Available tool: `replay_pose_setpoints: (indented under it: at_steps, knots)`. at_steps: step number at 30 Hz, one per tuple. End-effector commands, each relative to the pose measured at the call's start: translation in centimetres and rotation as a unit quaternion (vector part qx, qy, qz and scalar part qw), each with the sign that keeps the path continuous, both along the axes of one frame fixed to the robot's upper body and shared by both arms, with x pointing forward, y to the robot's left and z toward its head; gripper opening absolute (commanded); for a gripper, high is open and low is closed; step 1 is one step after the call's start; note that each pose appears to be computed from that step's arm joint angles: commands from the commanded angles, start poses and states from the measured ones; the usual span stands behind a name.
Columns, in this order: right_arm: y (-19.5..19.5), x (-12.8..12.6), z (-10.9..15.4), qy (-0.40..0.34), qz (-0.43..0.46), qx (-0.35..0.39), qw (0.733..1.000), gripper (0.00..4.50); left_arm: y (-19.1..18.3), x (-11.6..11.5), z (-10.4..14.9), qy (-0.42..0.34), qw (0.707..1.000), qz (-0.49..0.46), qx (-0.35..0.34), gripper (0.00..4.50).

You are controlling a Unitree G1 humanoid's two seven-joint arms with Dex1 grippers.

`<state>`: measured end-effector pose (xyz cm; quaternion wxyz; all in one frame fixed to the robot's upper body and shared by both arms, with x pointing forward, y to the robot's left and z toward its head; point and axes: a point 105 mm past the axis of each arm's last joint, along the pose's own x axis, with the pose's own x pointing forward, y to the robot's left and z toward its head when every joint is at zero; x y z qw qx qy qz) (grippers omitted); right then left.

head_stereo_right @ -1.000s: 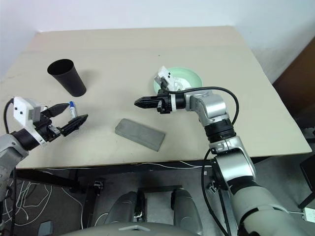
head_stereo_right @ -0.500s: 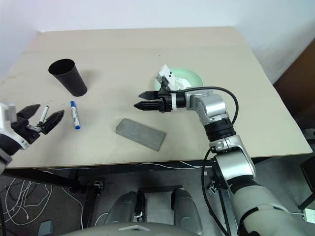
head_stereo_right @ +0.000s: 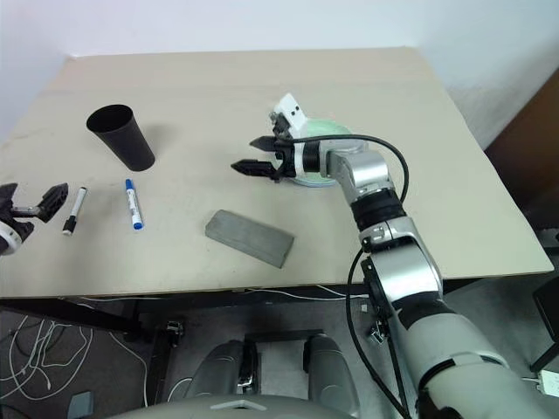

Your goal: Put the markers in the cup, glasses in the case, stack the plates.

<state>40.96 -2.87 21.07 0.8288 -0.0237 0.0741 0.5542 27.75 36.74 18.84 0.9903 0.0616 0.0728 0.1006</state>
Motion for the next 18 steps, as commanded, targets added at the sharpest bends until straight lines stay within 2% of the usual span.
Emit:
replay_pose_setpoints:
  at_steps: [1, 4, 8, 18]
  knots:
    - [-0.3, 1.0, 0.9, -0.018, -0.03, -0.001, 0.999, 4.49, 2.1, 0.8, -0.4, 0.037, 0.998, 0.05, 0.01, 4.5]
    - [-0.5, 1.4, 0.7, -0.014, -0.044, -0.002, 0.999, 4.49, 3.8, 1.6, -1.0, 0.066, 0.993, 0.094, -0.012, 4.5]
    - [-0.5, 1.4, 0.5, -0.012, -0.045, -0.002, 0.999, 4.49, 4.6, 3.0, -1.5, 0.093, 0.99, 0.104, -0.007, 4.5]
    - [-1.0, 1.5, 0.2, -0.01, -0.057, -0.008, 0.998, 4.49, 2.0, 4.8, -4.6, 0.18, 0.98, 0.044, -0.076, 4.5]
